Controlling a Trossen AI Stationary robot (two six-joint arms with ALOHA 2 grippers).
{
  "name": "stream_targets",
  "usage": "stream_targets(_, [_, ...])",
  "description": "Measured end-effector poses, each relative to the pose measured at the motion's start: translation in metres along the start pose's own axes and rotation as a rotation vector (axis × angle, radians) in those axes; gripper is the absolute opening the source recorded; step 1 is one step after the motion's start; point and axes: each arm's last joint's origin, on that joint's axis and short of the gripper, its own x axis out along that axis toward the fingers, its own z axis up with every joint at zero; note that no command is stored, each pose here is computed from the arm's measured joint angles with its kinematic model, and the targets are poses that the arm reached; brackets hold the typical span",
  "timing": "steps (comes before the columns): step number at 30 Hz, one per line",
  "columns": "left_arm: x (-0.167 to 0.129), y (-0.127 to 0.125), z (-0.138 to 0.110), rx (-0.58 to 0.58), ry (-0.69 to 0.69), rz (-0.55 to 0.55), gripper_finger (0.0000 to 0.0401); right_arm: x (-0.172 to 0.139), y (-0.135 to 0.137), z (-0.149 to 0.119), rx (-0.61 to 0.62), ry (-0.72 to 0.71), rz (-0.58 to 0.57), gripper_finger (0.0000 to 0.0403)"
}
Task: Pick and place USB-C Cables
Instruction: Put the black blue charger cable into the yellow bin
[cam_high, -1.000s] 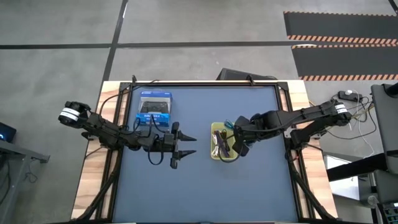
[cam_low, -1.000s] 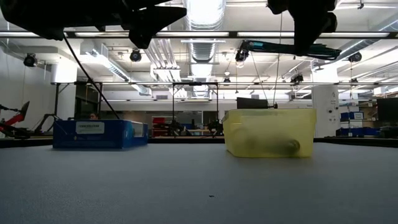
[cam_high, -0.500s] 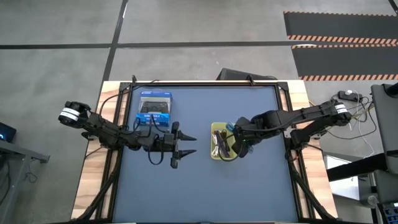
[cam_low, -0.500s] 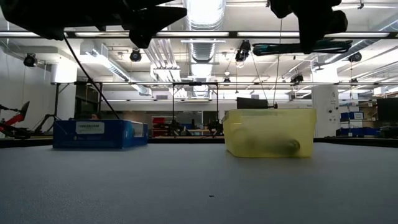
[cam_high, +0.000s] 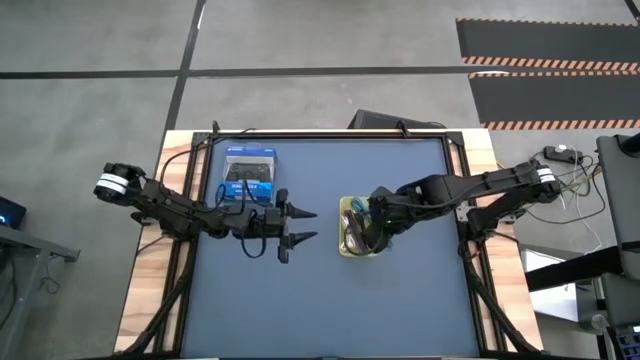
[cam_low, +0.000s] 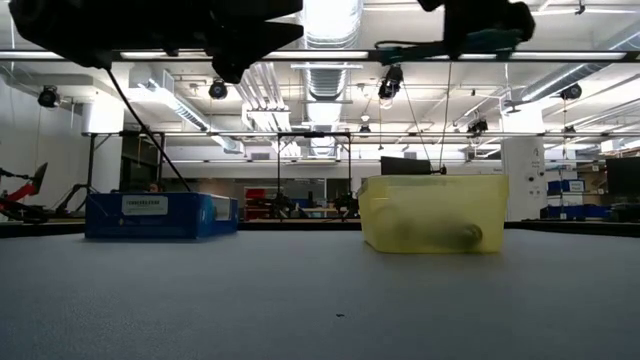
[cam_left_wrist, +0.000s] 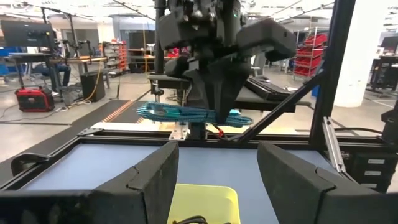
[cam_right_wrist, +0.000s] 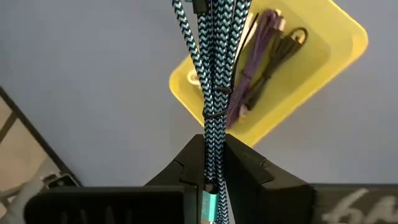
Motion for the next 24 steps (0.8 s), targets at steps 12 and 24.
stream_targets(12, [0.000,0.000,-0.001,-0.007,0.007,0.000,0.0204,0.016,0.016,0.029,0.038,0.110,-0.140,0.0038])
stream_targets(24, [-0.001,0.000,-0.003,-0.044,0.016,-0.001,0.0204,0.055,0.020,0.049,0.187,0.187,-0.209,0.0038])
